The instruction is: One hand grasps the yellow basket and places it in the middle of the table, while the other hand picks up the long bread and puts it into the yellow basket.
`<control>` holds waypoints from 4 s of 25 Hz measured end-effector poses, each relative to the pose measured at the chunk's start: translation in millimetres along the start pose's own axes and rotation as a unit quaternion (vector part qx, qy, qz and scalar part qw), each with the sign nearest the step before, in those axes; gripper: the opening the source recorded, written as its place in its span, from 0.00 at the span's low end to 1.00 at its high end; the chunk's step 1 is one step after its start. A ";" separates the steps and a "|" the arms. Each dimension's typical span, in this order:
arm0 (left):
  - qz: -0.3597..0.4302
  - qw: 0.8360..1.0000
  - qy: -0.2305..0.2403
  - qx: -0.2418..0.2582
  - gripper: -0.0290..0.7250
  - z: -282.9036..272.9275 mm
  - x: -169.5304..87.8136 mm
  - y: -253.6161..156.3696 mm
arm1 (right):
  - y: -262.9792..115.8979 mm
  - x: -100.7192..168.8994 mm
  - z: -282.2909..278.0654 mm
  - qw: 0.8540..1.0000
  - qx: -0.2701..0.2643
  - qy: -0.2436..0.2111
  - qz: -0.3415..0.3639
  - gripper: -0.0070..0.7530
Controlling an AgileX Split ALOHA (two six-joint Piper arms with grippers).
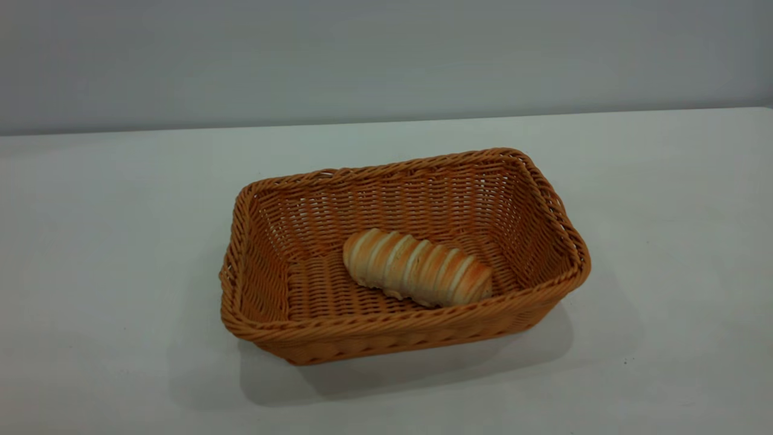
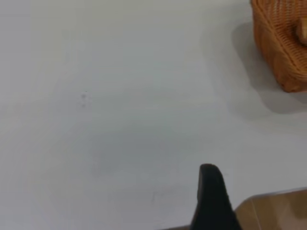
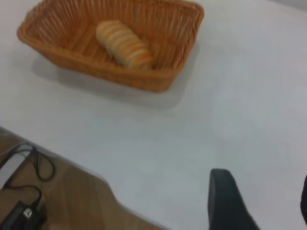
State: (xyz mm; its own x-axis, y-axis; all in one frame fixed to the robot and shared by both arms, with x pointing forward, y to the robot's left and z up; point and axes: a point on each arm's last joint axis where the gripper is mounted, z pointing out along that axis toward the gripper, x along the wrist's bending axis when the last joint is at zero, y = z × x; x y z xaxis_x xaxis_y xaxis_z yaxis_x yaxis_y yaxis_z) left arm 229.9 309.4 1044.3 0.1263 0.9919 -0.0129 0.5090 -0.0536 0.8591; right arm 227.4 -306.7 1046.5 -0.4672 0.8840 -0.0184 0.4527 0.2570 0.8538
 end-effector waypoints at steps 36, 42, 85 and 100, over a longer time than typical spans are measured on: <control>0.033 0.999 -0.036 0.000 0.75 -0.4 -6.5 -0.8 | -3.9 -7.7 7.7 0.999 0.004 -0.044 0.016 0.55; 0.032 0.999 -0.036 0.000 0.75 -0.4 -6.5 -0.8 | -4.0 -5.6 7.8 0.999 0.004 -0.032 0.021 0.55; -0.010 0.999 0.036 0.001 0.75 0.4 -8.3 -1.6 | -4.9 -0.6 6.1 0.960 0.008 -0.237 0.148 0.55; -0.018 0.999 0.050 0.001 0.75 0.4 -8.6 -1.6 | -4.9 -0.6 6.1 0.960 0.008 -0.237 0.148 0.55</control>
State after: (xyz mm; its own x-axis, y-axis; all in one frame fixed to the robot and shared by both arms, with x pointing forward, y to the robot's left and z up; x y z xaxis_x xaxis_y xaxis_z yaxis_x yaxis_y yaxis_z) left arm 228.4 300.9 1042.9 0.0227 0.9997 0.0068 0.5142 -0.0175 0.8575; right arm 230.1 -306.2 1039.2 0.0809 0.9966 -0.0138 0.5261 -0.0309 0.8498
